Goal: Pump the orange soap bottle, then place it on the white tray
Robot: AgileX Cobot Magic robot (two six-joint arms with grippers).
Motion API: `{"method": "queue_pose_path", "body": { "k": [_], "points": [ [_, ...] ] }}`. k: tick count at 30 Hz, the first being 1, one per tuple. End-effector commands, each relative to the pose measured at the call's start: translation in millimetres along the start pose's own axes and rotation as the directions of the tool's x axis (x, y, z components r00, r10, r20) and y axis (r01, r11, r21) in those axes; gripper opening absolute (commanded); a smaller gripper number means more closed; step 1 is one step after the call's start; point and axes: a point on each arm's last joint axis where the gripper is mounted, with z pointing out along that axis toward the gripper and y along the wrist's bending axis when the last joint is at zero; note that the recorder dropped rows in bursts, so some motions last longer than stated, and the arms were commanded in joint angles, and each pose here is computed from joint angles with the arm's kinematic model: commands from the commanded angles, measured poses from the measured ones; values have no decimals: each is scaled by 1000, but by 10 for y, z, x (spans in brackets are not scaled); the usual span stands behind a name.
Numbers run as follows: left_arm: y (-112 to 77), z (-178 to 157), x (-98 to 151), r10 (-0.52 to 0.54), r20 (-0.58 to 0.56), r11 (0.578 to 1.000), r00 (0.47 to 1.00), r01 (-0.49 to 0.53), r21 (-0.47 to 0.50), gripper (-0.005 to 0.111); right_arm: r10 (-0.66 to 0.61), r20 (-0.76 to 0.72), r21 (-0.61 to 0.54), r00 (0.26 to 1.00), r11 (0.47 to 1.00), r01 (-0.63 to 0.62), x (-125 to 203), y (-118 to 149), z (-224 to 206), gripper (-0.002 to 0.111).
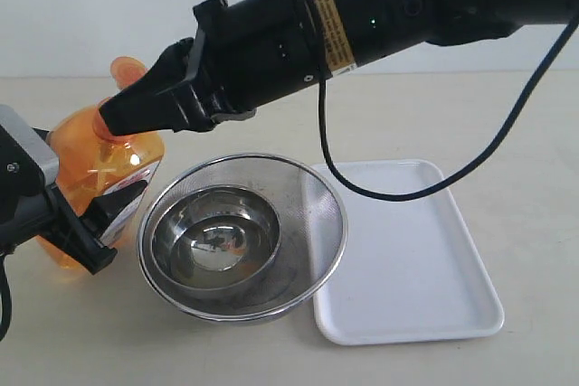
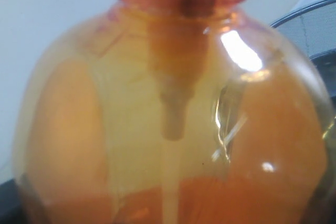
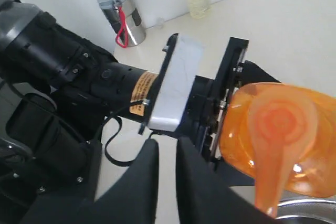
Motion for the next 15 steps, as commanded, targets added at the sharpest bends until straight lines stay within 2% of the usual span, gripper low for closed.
{"method": "queue_pose_path", "body": {
  "k": [1, 11, 15],
  "points": [
    [24, 5, -49, -4, 36, 1000, 999, 5, -20, 5, 12, 6, 70, 1000, 997, -13, 24, -91, 23, 8],
    [22, 5, -50, -2, 37, 1000, 999, 2, -17, 5, 20, 9, 172, 1000, 985, -21, 64, -232, 52, 8],
    [22, 5, -52, -2, 39, 1000, 999, 2, -17, 5, 13, -1, 96, 1000, 995, -12, 67, -158, 58, 8]
  ]
}}
